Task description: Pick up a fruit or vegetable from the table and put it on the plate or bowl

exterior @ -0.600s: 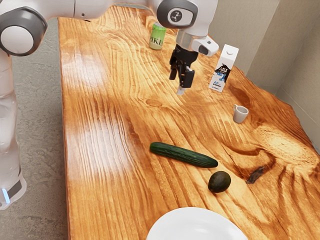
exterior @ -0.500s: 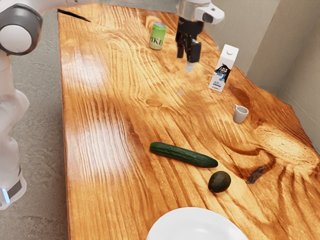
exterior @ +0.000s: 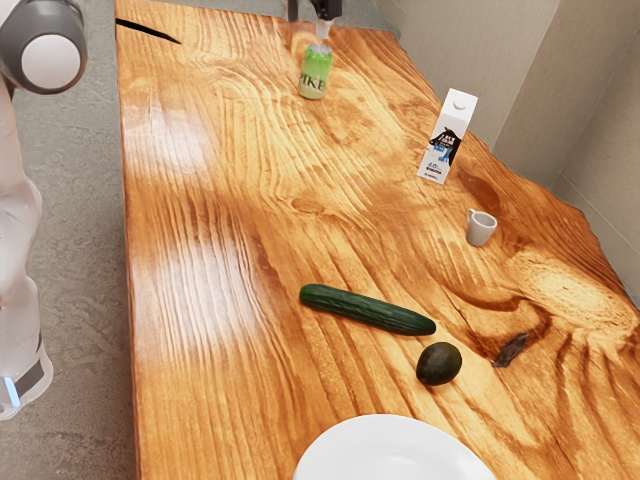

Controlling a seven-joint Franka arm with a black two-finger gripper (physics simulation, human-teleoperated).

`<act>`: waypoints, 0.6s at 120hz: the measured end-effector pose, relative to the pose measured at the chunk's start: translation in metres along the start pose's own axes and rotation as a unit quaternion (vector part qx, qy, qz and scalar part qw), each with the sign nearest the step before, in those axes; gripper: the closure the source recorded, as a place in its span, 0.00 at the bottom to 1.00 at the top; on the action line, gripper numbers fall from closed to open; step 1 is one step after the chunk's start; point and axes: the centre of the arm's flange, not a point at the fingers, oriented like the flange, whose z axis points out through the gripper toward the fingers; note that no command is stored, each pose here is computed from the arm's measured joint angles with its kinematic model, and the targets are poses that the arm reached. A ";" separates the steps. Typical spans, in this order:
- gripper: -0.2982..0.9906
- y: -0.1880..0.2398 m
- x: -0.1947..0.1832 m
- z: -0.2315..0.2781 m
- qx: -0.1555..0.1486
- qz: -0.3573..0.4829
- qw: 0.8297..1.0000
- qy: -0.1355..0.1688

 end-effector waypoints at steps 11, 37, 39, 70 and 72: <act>0.24 0.062 -0.025 -0.048 0.002 0.075 0.996 0.043; 0.24 0.257 -0.042 0.055 0.032 0.259 0.964 -0.045; 0.24 0.267 -0.043 0.065 0.034 0.269 0.961 -0.051; 0.25 0.261 -0.063 0.201 0.056 0.286 0.943 -0.162; 0.25 0.256 -0.066 0.202 0.049 0.285 0.944 -0.161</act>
